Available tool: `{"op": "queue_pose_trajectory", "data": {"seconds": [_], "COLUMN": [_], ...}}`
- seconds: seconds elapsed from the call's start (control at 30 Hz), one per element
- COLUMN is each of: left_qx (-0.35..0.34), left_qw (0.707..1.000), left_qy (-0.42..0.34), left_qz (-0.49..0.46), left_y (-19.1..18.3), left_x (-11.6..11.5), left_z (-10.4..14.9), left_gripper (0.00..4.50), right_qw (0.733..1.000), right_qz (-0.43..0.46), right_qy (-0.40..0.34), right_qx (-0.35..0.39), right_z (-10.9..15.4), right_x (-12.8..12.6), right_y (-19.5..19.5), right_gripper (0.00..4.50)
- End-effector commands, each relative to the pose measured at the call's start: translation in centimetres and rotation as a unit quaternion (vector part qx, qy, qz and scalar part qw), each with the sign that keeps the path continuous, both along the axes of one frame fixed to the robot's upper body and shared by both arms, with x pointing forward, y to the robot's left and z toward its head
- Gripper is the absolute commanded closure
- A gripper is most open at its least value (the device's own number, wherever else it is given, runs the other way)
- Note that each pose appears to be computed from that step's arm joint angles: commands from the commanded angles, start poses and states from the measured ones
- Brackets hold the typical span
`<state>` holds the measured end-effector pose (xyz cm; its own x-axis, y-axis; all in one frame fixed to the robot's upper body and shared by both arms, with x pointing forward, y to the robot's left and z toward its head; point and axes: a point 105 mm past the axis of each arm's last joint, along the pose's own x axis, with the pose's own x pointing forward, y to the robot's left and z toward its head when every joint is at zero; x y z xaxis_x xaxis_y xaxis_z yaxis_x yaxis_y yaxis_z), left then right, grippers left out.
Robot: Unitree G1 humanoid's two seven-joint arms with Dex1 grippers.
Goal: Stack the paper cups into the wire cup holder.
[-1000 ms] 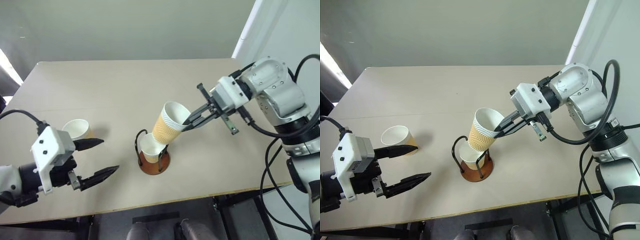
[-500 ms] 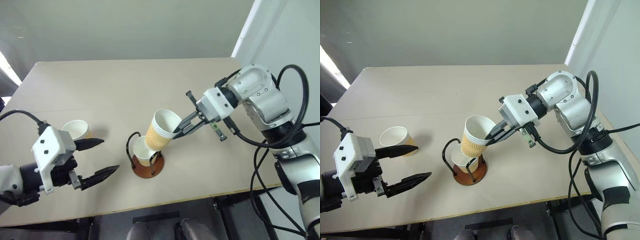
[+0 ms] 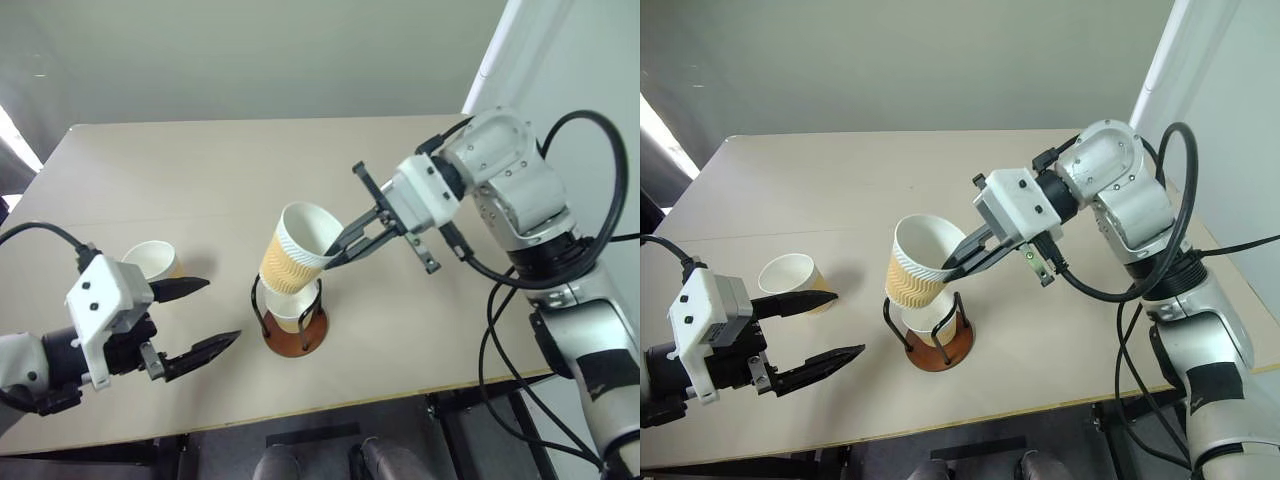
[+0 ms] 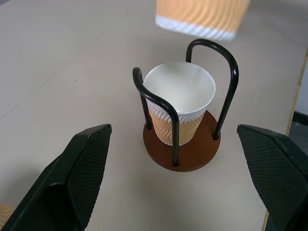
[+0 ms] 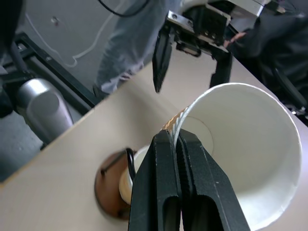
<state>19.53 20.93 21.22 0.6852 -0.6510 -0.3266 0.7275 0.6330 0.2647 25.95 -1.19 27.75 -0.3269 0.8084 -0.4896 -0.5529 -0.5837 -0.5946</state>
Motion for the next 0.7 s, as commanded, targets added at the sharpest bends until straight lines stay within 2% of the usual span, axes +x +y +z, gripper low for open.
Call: {"op": "queue_pose_trajectory", "data": {"seconds": [0.03,0.47,0.57,0.7], "left_qx": [0.004,0.005,0.005,0.005], "left_qw": [1.0,1.0,1.0,1.0], "left_qy": [-0.013,-0.012,-0.012,-0.012], "left_qz": [-0.006,-0.001,0.0,0.0], "left_y": [-0.3,-0.2,-0.2,-0.2], "left_x": [-0.1,-0.4,-0.4,-0.4], "left_z": [0.4,0.4,0.5,0.5], "left_gripper": [0.0,0.0,0.0,0.0], "right_qw": [1.0,1.0,1.0,1.0], "right_qz": [-0.012,-0.013,-0.013,-0.012], "right_qy": [-0.009,-0.012,-0.013,-0.014], "right_qx": [0.01,-0.015,-0.017,-0.017], "right_z": [0.2,-1.8,-1.9,-2.0], "right_x": [0.3,0.8,0.7,0.7], "right_y": [0.2,0.6,0.6,0.6], "right_gripper": [4.48,4.48,3.86,2.49]}}
